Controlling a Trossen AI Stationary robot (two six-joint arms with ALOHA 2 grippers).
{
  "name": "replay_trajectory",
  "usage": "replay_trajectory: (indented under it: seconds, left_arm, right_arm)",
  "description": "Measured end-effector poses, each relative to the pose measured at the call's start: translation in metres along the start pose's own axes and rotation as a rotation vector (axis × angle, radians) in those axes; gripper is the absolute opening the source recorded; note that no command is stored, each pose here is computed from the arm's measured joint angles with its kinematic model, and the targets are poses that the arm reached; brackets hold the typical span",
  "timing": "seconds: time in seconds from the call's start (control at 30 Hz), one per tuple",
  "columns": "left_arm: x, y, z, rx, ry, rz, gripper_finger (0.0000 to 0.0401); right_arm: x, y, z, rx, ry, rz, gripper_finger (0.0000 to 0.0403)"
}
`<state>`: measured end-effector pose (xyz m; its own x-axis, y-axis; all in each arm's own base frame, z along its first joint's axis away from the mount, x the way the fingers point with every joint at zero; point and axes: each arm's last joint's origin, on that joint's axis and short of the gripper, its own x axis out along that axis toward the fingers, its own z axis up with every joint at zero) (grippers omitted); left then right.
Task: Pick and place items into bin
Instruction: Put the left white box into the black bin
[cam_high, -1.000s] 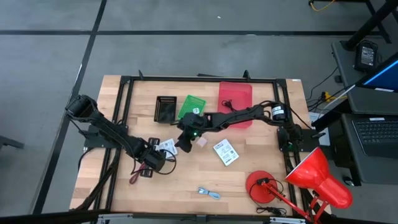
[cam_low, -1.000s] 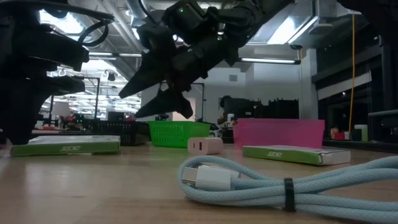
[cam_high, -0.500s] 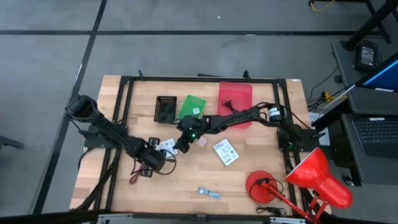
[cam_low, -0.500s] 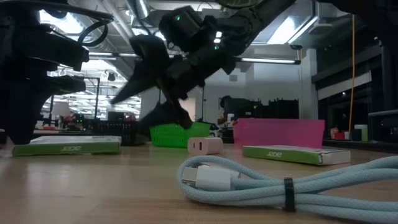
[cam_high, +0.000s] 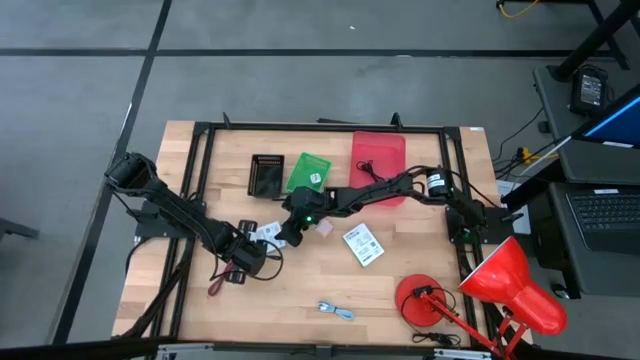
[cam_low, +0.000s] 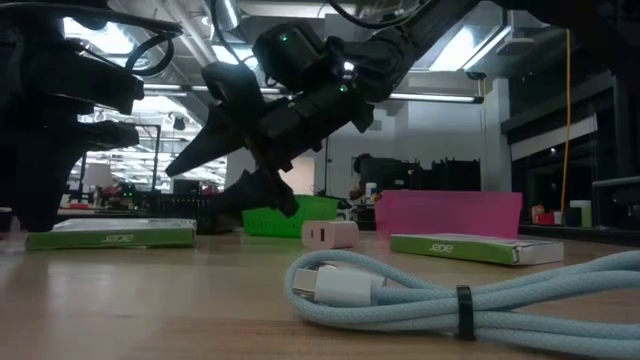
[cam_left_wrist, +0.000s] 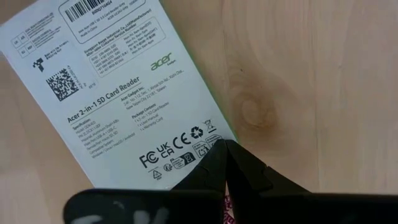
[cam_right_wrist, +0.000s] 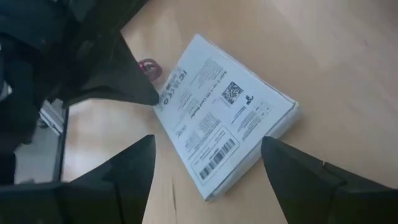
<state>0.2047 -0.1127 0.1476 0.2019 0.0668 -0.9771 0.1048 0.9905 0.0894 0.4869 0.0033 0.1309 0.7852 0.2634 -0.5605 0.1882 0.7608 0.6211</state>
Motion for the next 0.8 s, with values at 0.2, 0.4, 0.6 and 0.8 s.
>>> replay_trajectory:
  seconds: [0.2, 0.4, 0.6, 0.8]
  left_arm:
    - [0.000, 0.000, 0.000, 0.000, 0.000, 0.000, 0.0001]
    - [0.000, 0.000, 0.000, 0.000, -0.001, 0.000, 0.0002]
    - [0.000, 0.000, 0.000, 0.000, -0.001, 0.000, 0.0002]
    - [0.000, 0.000, 0.000, 0.000, -0.001, 0.000, 0.0001]
  right_arm:
    - [0.001, 0.000, 0.001, -0.035, -0.016, 0.009, 0.0259]
    - [0.007, -0.006, -0.003, 0.021, -0.003, 0.004, 0.0247]
    - [0.013, -0.014, -0.010, 0.056, 0.028, -0.014, 0.0245]
    - [0.017, -0.018, -0.010, 0.052, 0.011, 0.003, 0.0245]
